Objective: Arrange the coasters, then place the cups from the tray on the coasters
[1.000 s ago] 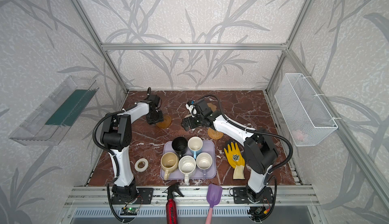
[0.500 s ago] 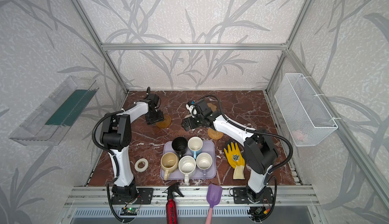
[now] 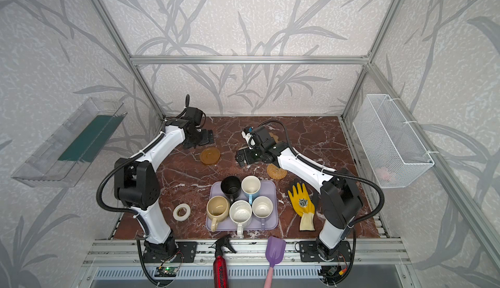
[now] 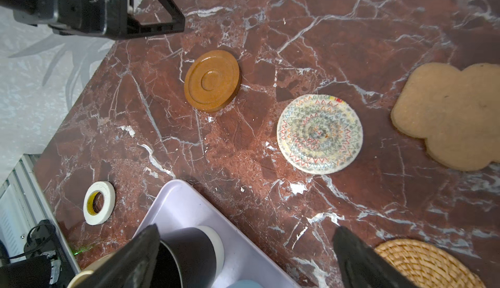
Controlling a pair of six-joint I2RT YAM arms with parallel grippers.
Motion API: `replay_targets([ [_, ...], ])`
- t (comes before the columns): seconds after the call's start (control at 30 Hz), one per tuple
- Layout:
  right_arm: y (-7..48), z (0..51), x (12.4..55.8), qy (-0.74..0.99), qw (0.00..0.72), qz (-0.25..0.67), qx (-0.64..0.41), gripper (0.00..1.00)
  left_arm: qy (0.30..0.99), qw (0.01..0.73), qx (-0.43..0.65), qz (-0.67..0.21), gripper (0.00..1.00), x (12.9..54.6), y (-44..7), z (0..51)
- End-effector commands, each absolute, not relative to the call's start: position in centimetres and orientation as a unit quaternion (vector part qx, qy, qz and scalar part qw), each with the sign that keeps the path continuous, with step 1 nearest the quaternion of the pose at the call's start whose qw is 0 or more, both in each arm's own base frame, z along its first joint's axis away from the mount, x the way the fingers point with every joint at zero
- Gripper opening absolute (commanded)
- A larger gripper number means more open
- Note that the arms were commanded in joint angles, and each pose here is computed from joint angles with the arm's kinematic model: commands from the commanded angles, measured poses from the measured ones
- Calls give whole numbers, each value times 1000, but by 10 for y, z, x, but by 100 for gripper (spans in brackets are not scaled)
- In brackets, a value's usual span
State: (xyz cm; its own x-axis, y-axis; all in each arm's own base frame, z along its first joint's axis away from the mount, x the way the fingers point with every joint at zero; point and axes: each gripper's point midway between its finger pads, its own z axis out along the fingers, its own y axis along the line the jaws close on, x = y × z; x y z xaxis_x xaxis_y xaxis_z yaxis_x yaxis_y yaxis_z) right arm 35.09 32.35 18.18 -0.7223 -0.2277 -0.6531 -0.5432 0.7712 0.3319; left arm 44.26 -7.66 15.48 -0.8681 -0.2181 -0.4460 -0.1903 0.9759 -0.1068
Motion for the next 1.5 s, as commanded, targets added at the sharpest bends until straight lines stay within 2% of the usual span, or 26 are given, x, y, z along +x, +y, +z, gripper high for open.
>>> replay_targets([
  [0.0,315,207,349,886,328,259,-201,99,966,241,-60,-73,99,433,-105,179],
  [0.13,304,213,349,884,345,255,-185,99,958,250,-34,-133,99,426,-136,193],
  [0.27,293,219,349,883,350,261,-171,99,955,255,-22,-150,99,424,-155,195],
  [0.73,249,204,359,896,338,266,-108,99,965,222,22,-139,98,432,-212,151],
  [1.07,237,185,365,903,322,267,-94,99,978,175,31,-110,80,452,-233,90],
  [1.27,234,177,370,907,310,272,-88,99,983,160,41,-80,79,469,-237,65],
  [1.33,232,174,371,909,305,272,-85,99,984,158,42,-73,73,473,-239,59],
  [1.47,232,171,375,910,299,276,-83,99,986,149,45,-63,72,476,-242,45],
])
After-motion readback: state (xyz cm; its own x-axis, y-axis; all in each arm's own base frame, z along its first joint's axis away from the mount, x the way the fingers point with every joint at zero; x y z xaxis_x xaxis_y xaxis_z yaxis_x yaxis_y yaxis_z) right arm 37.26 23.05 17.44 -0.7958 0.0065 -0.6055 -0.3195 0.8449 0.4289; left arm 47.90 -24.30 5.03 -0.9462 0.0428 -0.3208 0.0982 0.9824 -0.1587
